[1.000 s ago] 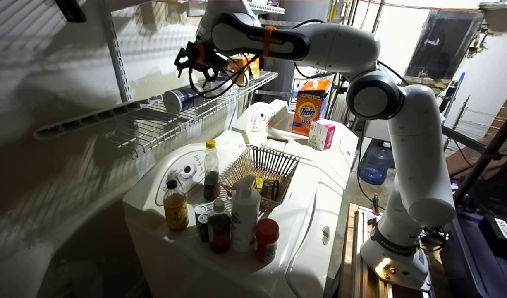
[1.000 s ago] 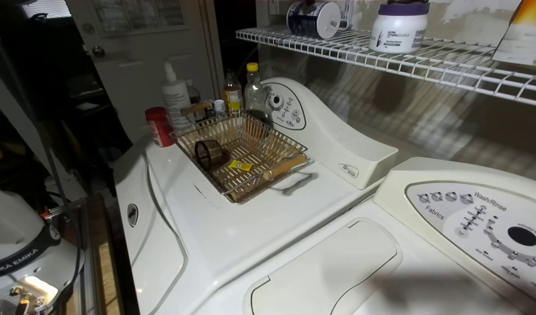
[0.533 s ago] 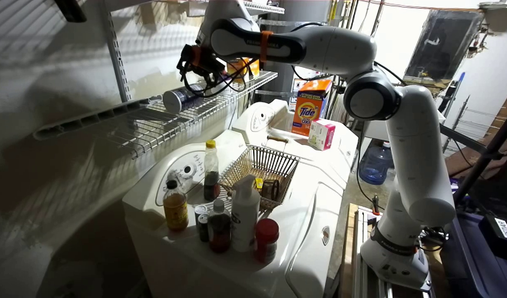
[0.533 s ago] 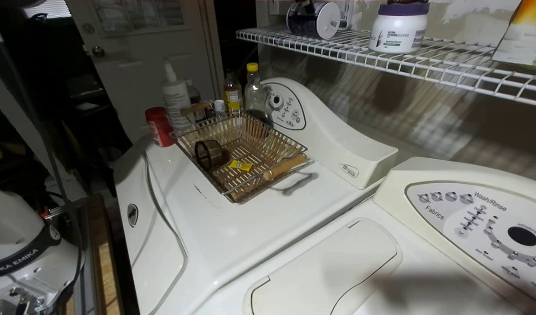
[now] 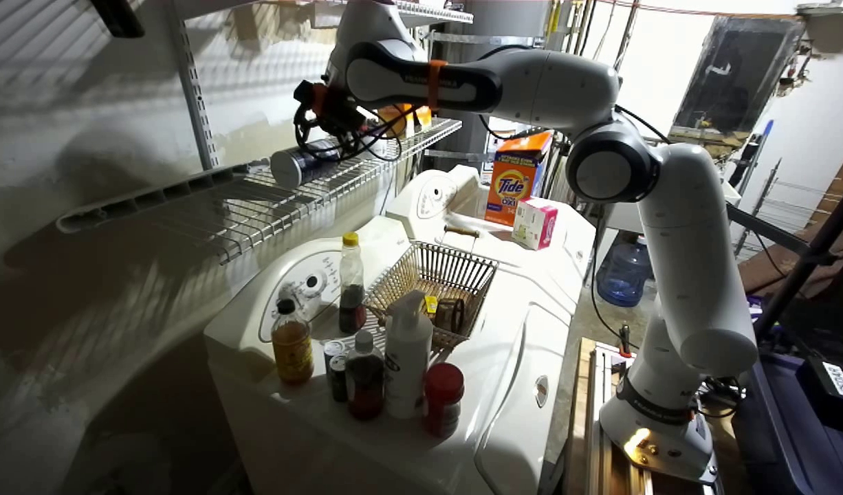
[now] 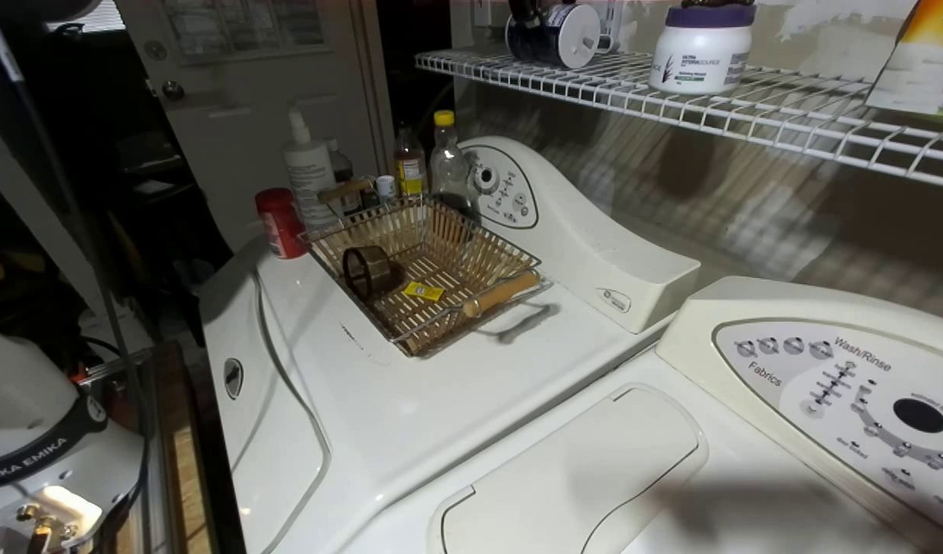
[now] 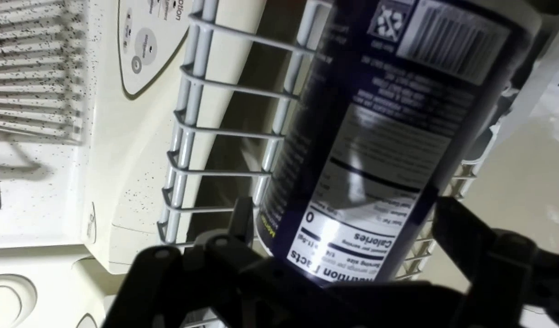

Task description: Flip the blue can twice

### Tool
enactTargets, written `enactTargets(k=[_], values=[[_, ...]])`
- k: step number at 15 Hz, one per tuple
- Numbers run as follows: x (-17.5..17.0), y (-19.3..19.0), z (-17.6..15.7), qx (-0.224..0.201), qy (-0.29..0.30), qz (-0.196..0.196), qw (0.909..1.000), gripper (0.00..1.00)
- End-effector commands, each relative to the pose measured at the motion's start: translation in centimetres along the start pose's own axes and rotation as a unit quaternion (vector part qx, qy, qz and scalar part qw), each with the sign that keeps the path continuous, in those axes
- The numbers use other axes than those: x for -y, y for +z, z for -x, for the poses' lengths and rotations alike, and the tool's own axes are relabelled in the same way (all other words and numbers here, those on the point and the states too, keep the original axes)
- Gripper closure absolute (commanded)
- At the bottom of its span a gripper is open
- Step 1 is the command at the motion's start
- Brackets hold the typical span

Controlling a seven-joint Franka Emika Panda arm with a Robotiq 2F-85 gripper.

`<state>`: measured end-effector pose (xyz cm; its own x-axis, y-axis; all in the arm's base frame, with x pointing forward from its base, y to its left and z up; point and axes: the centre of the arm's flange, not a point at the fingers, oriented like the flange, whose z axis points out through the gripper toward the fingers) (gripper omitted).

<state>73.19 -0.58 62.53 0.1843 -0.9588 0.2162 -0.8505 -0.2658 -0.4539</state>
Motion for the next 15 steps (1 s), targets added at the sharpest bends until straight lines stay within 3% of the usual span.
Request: enactTargets(k=[1,8,13,14,15], values=[[0.8,1.5,-0.1,0.007,0.036,-0.002,0.9993,0.0],[1.3,2.3,-0.9,0.003,0.087,-0.04,0.9954,0.0],[1.3,3.6,-1.4,-0.012,0.09,-0.032,0.9953,0.0],[1.2,3.8,-1.4,-0.016,0.089,-0.029,0.9955,0.23],[1.2,3.8,-1.4,-0.019,0.084,-0.028,0.9959,0.26]])
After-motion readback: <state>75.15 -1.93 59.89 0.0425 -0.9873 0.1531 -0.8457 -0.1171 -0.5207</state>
